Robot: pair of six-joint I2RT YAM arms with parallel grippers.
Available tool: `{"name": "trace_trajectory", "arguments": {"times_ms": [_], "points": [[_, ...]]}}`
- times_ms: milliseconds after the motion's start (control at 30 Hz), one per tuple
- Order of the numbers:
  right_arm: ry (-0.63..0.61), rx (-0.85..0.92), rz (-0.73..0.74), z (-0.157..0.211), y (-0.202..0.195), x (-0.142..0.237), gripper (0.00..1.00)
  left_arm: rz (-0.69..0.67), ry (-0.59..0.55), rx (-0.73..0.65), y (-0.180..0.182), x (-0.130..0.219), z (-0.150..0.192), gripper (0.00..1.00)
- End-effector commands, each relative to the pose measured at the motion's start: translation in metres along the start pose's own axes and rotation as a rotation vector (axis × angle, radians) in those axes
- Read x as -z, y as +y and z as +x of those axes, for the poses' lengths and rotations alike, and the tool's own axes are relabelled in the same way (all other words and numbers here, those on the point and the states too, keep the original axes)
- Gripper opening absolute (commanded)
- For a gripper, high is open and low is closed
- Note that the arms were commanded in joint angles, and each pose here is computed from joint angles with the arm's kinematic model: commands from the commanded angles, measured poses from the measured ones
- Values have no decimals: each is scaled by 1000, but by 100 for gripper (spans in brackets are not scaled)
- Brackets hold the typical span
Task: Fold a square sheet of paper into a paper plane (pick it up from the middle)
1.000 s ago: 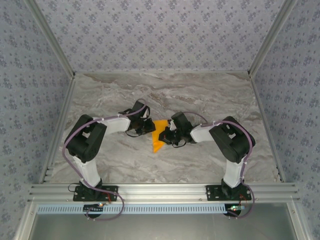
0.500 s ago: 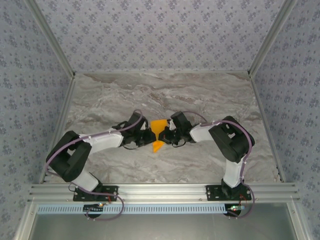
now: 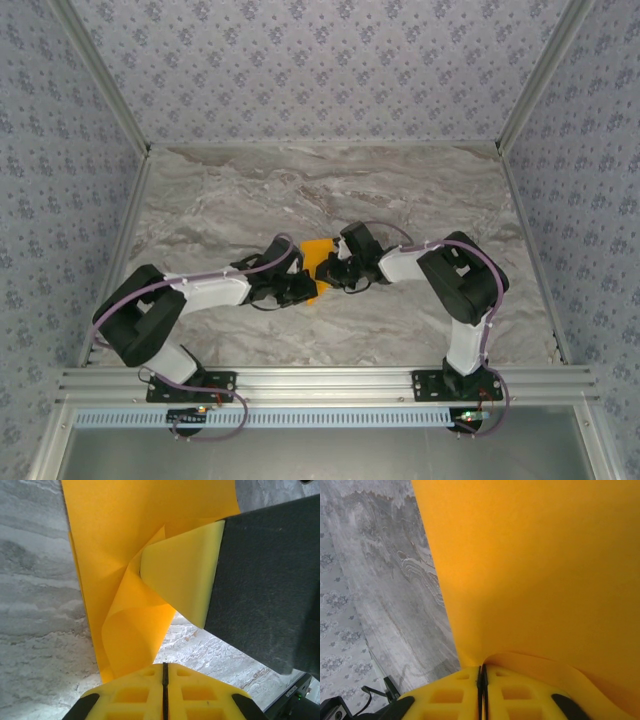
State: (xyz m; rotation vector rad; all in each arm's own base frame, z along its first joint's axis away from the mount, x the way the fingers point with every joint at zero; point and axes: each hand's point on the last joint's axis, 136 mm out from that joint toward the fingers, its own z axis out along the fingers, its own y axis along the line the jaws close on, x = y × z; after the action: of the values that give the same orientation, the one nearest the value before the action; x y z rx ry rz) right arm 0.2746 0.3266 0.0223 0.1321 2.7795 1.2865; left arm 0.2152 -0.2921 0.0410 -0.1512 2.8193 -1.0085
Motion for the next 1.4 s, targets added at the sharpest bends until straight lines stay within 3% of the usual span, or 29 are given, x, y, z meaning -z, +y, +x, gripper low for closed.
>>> {"name": "trace_trajectory", "arguments": {"times_ms": [0,533,1367], "points": [[29,-30,82,8,-23,-6,17,-14,15,12,5,-4,6,10],[30,-25,83,7,-20,-5,30,-39,34,25,15,-12,12,10],[34,-31,98,8,-24,-6,31,-77,62,52,27,-18,24,10]]}}
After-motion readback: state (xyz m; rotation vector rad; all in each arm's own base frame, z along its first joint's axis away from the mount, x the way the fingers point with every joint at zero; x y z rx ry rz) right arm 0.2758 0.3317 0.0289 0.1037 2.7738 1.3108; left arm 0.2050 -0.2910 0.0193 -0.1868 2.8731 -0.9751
